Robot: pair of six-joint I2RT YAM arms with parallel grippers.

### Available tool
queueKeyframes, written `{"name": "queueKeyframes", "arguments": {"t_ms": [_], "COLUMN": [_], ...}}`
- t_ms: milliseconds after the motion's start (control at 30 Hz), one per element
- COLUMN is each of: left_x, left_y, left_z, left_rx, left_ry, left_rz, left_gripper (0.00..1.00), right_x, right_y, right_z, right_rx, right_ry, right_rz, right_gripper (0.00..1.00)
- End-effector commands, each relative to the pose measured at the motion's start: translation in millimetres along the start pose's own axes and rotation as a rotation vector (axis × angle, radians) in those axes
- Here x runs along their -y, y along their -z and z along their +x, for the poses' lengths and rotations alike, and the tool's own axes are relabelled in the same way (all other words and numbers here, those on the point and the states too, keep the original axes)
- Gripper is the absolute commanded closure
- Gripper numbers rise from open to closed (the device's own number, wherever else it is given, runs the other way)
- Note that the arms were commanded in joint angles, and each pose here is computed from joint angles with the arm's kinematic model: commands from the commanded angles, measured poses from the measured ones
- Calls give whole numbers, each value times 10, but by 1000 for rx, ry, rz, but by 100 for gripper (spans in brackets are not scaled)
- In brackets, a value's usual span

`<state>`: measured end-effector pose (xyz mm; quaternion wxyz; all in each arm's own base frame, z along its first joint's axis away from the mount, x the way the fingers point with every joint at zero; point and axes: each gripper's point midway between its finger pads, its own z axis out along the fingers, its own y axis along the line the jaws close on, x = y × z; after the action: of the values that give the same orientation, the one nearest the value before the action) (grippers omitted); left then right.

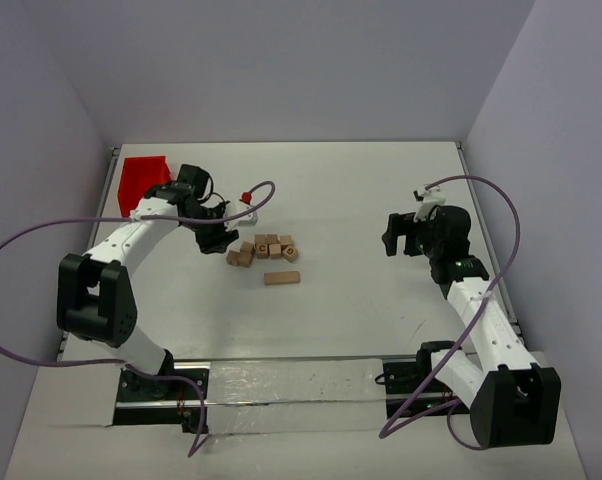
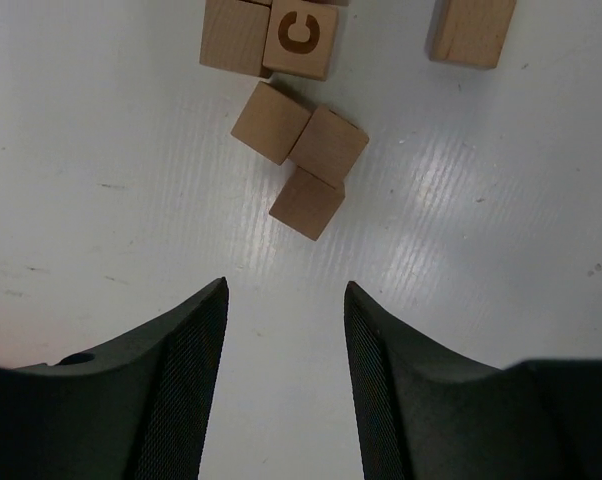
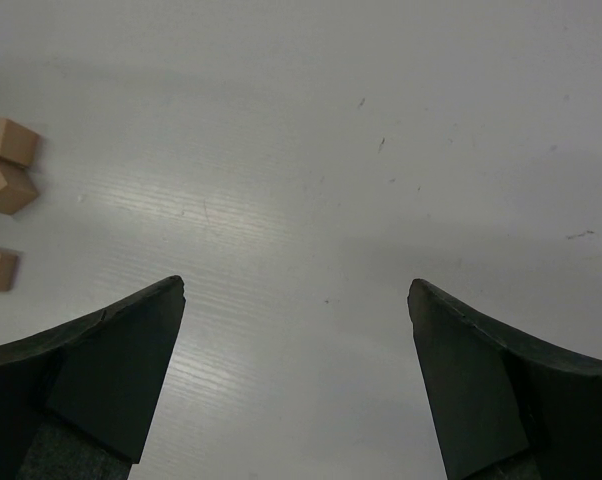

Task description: Build the wood block tower

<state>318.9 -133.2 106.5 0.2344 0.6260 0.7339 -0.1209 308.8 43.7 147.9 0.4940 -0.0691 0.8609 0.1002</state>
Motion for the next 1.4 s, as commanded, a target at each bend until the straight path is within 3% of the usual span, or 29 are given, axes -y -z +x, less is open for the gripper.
{"name": "queueKeyframes", "arguments": {"t_ms": [0, 167, 367, 633, 733, 967, 1100, 1367], "left_x": [-259, -207, -271, -261, -251, -231, -221, -65], "left_y": [-73, -287, -417, -526, -564, -654, -675, -524], "left_z": [-346, -432, -470, -538, -590, -686, -697, -437], "left_rx": [108, 90, 85, 93, 102, 110, 106, 42], "left_ry": [-22, -32, -19, -29, -31, -39, -35, -75], "left_rz": [-55, -45, -42, -26, -10, 29, 37, 33], "left_gripper": [45, 49, 46, 31, 19, 10, 14, 29], "right_x": [7, 10, 21, 19, 21, 30, 33, 22], "right_y": [-4, -19, -19, -36, -40, -43, -42, -30], "right_z": [-219, -205, -198, -186, -187, -184, -180, -194], "right_rx": [38, 29, 26, 20, 19, 19, 17, 22], "right_ry": [16, 16, 16, 14, 14, 16, 16, 15], "right_rz": [-5, -5, -1, -3, -3, 2, 4, 0], "right_gripper": [0, 0, 0, 0, 0, 0, 0, 0]}}
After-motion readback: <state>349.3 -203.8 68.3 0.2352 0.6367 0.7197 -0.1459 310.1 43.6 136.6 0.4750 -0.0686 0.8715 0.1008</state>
